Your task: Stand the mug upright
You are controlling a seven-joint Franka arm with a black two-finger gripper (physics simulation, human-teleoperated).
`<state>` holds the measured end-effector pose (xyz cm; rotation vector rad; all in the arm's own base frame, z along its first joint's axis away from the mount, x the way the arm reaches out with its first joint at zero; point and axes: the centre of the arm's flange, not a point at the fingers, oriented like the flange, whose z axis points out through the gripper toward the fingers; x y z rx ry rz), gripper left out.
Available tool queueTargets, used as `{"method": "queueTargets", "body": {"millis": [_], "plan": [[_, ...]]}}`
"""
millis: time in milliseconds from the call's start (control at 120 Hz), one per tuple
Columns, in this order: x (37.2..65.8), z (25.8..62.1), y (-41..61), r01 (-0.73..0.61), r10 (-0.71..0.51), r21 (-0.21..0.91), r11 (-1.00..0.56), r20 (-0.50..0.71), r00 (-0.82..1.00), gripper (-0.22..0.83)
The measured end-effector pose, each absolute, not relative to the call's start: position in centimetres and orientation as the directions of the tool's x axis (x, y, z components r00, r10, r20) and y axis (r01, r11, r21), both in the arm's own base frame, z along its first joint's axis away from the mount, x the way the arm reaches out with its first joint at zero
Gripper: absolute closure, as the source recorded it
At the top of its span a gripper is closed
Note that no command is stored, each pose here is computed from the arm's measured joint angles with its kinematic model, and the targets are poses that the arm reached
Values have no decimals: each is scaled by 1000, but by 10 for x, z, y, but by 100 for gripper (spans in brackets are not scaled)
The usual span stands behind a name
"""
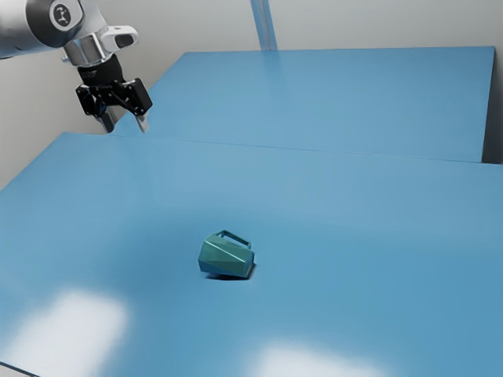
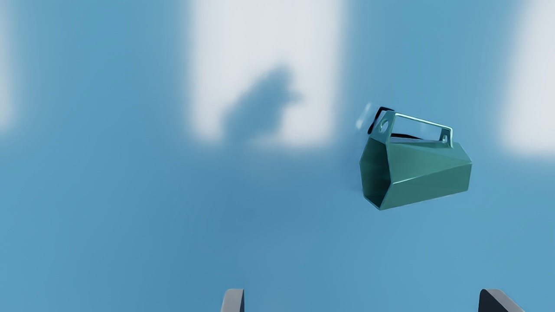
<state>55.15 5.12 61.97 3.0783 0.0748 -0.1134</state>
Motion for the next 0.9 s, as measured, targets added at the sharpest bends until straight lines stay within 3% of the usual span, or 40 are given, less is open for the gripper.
{"method": "queueTargets", "body": {"millis": [333,658,900], "plan": [[553,611,51,50,44,86,-995,-77,996,2],[551,562,47,71,61,168,-983,-65,996,2],[545,529,44,79,70,291,-953,-39,997,2]]}}
